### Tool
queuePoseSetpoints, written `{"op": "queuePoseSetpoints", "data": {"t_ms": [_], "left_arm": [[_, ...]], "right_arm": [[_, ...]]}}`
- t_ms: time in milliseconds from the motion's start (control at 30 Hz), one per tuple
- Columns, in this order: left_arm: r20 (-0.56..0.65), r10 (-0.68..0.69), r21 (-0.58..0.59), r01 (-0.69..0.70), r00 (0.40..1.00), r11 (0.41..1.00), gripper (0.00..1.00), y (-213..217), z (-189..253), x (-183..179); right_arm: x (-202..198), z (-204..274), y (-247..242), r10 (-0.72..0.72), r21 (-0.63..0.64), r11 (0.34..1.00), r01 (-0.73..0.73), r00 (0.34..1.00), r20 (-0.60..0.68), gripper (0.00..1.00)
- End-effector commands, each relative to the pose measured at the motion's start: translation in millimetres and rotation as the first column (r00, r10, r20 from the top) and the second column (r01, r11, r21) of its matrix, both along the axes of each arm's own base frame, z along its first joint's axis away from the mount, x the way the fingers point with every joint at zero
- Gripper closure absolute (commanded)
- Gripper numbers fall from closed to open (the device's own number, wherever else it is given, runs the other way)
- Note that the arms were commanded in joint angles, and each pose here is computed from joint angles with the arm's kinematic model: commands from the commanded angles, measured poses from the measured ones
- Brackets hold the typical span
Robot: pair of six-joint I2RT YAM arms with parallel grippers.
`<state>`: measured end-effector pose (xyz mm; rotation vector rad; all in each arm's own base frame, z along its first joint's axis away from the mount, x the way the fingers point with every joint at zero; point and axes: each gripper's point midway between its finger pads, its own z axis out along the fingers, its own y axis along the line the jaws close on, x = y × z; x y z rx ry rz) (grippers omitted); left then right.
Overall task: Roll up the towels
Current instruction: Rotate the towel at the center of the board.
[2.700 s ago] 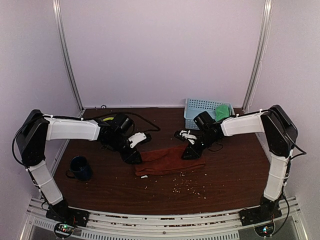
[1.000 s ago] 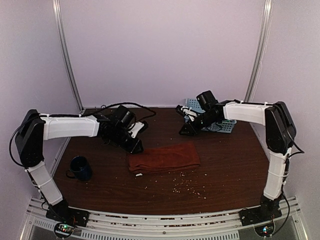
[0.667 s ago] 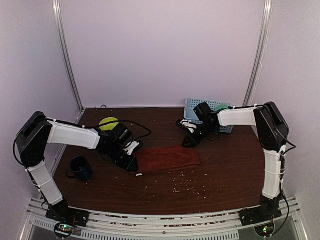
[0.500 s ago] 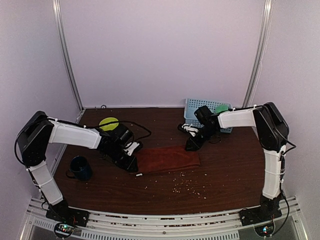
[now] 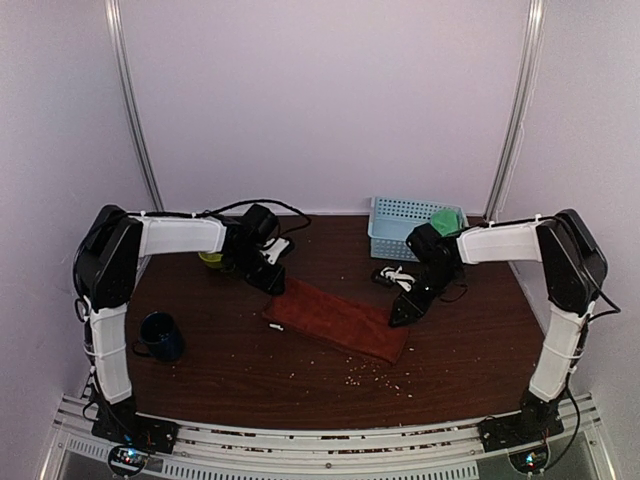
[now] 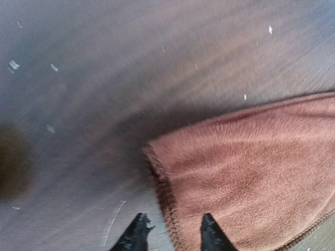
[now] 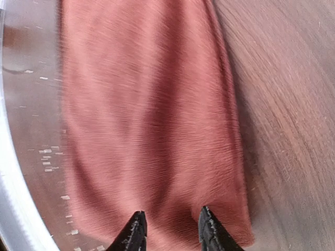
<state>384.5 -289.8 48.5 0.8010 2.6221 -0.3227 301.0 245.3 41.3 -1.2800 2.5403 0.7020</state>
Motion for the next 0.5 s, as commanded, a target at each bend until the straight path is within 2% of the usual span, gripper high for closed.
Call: {"op": "queuePoseSetpoints", "data": {"t_ms": [0, 133, 267, 333, 467], "left_arm": [[0.066, -0.039, 0.034, 0.036, 0.997, 0.999, 0.60, 6, 36, 3], [0.057, -0.028, -0.076, 0.033, 0.998, 0.997, 0.55, -5, 60, -19], [0.022, -0.070, -0.140, 0.073, 0.997, 0.987, 0.56, -18, 70, -59], [-0.022, -0.090, -0.176, 0.084, 0.996, 0.981, 0.59, -17, 65, -78], [-0.082, -0.087, -0.187, 0.070, 0.993, 0.980, 0.71, -9, 44, -100]], "right_arm": [[0, 62, 9, 0.038, 0.094, 0.995, -0.042, 0.998, 0.050, 0.62], [29, 71, 8, 0.008, 0.069, 0.997, -0.019, 0.987, 0.158, 0.59], [51, 52, 5, -0.005, 0.012, 1.000, 0.003, 0.984, 0.176, 0.58], [56, 45, 5, -0.008, 0.005, 1.000, 0.007, 0.986, 0.167, 0.58], [59, 28, 2, -0.008, -0.029, 1.000, 0.012, 0.988, 0.155, 0.58]]}}
